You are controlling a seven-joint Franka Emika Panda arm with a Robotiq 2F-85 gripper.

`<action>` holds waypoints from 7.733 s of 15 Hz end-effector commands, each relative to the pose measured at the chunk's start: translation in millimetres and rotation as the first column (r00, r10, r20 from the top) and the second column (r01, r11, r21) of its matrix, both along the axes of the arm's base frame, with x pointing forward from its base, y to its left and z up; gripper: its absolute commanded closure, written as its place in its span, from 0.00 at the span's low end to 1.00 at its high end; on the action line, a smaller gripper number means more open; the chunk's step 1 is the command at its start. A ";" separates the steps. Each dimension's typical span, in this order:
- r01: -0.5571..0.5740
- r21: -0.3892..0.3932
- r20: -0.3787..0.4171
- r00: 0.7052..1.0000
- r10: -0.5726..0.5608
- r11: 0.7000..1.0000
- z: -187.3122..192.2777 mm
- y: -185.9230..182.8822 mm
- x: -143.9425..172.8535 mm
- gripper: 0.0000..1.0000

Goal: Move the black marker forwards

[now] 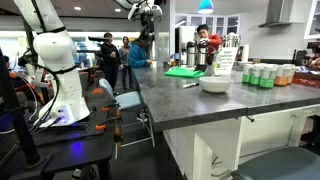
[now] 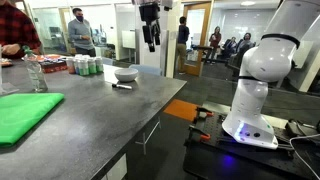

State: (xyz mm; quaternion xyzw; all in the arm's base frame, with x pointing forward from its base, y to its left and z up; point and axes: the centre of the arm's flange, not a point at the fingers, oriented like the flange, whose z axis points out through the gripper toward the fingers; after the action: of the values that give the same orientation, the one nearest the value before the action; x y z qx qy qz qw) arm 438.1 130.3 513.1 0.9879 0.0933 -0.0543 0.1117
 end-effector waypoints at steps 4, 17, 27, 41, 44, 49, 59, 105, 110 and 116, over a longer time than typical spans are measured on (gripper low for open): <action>0.000 0.000 0.000 1.000 0.000 1.000 0.1 0.0 0.0 0.00; -0.119 0.177 0.028 0.993 0.116 0.977 -99.4 -57.7 134.6 0.00; -0.167 0.225 -0.004 0.985 0.173 0.960 -177.3 -78.0 214.1 0.00; -0.062 0.280 -0.076 0.993 0.087 0.958 -252.6 -109.5 217.0 0.22; -0.068 0.280 -0.073 0.993 0.092 0.958 -256.1 -111.6 211.3 0.53; -0.073 0.265 -0.069 0.993 0.095 0.961 -251.0 -109.0 211.7 0.93; -0.158 0.257 -0.069 0.981 0.181 0.953 -220.3 -109.1 159.9 0.95; 0.931 0.258 -0.133 0.299 -0.945 0.259 -256.1 -138.5 82.7 0.95; 0.931 0.260 -0.111 0.291 -0.950 0.254 -259.0 -141.3 78.9 0.92; 0.896 0.273 -0.076 0.384 -0.920 0.351 -246.0 -134.5 76.3 0.27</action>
State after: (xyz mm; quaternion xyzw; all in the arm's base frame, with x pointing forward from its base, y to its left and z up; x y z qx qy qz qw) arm 521.6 -7.6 255.5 0.8722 -0.4789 -0.0673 -0.0730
